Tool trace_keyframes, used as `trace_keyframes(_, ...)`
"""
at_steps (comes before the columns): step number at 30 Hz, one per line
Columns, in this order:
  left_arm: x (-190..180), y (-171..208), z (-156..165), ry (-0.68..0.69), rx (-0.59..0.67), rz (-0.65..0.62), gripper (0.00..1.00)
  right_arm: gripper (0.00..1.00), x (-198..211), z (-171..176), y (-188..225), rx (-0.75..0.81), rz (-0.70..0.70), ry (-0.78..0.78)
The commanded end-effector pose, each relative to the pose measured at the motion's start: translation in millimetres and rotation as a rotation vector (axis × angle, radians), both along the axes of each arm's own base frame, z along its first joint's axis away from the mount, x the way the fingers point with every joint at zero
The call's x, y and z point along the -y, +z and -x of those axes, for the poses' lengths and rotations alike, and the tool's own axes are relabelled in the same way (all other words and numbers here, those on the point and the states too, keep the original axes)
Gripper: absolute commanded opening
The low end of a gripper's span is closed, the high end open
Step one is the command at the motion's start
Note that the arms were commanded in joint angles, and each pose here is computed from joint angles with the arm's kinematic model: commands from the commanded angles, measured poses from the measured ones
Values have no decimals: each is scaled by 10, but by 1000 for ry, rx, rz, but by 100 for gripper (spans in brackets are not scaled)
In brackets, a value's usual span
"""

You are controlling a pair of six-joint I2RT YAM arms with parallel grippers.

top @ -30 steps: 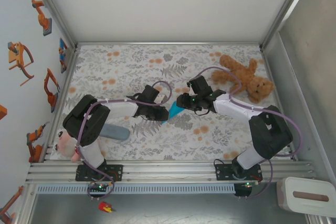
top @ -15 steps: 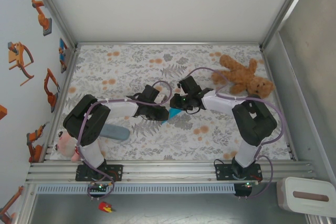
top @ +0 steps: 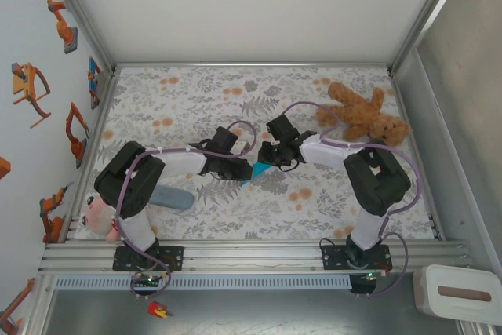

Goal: Fold a paper plane with a square sheet of paper (pick it up from the middle)
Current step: Fold the wing for the fifth time at the center of the table.

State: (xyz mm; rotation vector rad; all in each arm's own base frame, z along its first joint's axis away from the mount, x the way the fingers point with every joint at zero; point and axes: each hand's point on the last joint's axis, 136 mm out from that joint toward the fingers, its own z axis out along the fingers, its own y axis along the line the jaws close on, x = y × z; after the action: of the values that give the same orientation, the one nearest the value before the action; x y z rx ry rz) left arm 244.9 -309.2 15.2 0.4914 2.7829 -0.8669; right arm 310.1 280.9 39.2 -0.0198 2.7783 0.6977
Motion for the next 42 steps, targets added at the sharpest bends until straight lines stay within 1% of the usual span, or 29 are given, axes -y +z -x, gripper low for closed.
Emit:
trace_keyframes(1, -160, -212, 113, 23, -72, -78, 18, 19, 55, -26, -68, -11, 48, -32)
trace_keyframes(16, -200, -253, 119, 38, -85, -86, 18, 18, 87, -14, -194, -39, 63, -30)
trace_keyframes(20, -209, -269, 125, 38, -89, -89, 17, 18, -8, -29, -149, -25, 20, 13)
trace_keyframes(28, -233, -293, 131, 43, -90, -97, 16, 19, -61, -87, 121, 62, -22, 71)
trace_keyframes(31, -231, -295, 129, 46, -91, -93, 14, 19, -85, -65, 131, 67, -42, 97)
trace_keyframes(36, -246, -324, 138, 49, -98, -99, 13, 19, -180, -23, 143, 65, -118, 133)
trace_keyframes(42, -245, -322, 133, 50, -98, -98, 13, 19, -155, -33, 23, 38, -104, 120)
